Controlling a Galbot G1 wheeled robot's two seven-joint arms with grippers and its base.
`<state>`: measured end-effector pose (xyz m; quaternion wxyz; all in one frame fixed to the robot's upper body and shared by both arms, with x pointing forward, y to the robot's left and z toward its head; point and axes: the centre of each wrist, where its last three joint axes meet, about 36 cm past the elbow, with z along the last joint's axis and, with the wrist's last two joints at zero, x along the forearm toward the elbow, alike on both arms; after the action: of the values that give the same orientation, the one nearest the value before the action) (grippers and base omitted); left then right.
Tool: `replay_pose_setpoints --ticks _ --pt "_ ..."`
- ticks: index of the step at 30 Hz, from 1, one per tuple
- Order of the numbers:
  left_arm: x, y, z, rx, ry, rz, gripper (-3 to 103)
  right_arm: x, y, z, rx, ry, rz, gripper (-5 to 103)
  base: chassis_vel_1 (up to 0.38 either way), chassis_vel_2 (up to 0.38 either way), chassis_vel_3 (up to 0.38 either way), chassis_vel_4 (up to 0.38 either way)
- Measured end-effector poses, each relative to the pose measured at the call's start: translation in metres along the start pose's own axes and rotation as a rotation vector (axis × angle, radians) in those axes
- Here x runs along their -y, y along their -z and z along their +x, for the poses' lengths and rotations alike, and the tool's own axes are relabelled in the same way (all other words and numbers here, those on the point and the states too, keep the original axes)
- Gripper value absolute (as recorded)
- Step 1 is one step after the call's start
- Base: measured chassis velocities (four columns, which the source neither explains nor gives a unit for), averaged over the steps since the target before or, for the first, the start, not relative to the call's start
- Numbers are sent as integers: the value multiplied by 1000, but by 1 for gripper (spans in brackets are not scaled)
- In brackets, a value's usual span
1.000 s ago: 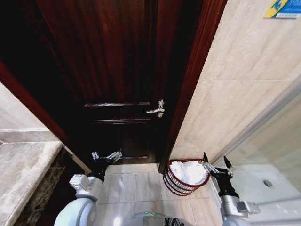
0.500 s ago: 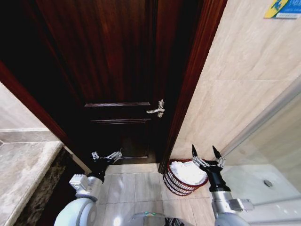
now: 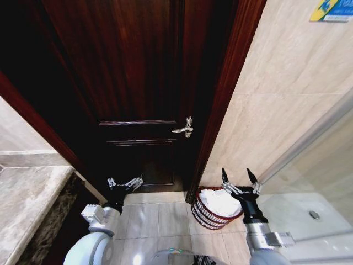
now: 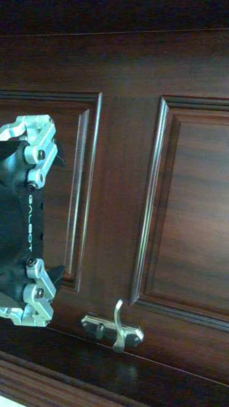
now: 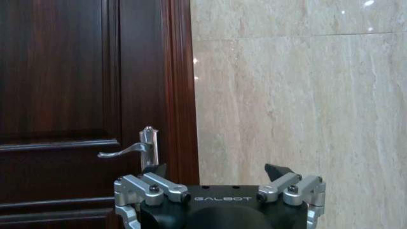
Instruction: Discard the used towel into the hamper.
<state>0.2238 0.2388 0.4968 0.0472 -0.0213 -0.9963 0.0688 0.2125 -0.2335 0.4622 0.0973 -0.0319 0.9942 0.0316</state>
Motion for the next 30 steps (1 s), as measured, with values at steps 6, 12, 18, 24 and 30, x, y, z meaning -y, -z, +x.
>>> replay_pose_setpoints --ticks 6,12,18,24,30 --pt "0 0 0 0 0 0 100 0 2 0 4 0 -16 100 0 0 0 0" --pt "0 0 0 0 0 0 100 1 3 0 4 -1 -22 100 0 0 0 0" --pt "0 0 0 0 0 0 100 1 3 0 4 -2 -22 100 0 0 0 0" --pt "0 0 0 0 0 0 100 1 3 -1 5 -2 -22 100 0 0 0 0" --pt "0 0 0 0 0 0 100 1 3 0 5 -3 -22 100 0 0 0 0"
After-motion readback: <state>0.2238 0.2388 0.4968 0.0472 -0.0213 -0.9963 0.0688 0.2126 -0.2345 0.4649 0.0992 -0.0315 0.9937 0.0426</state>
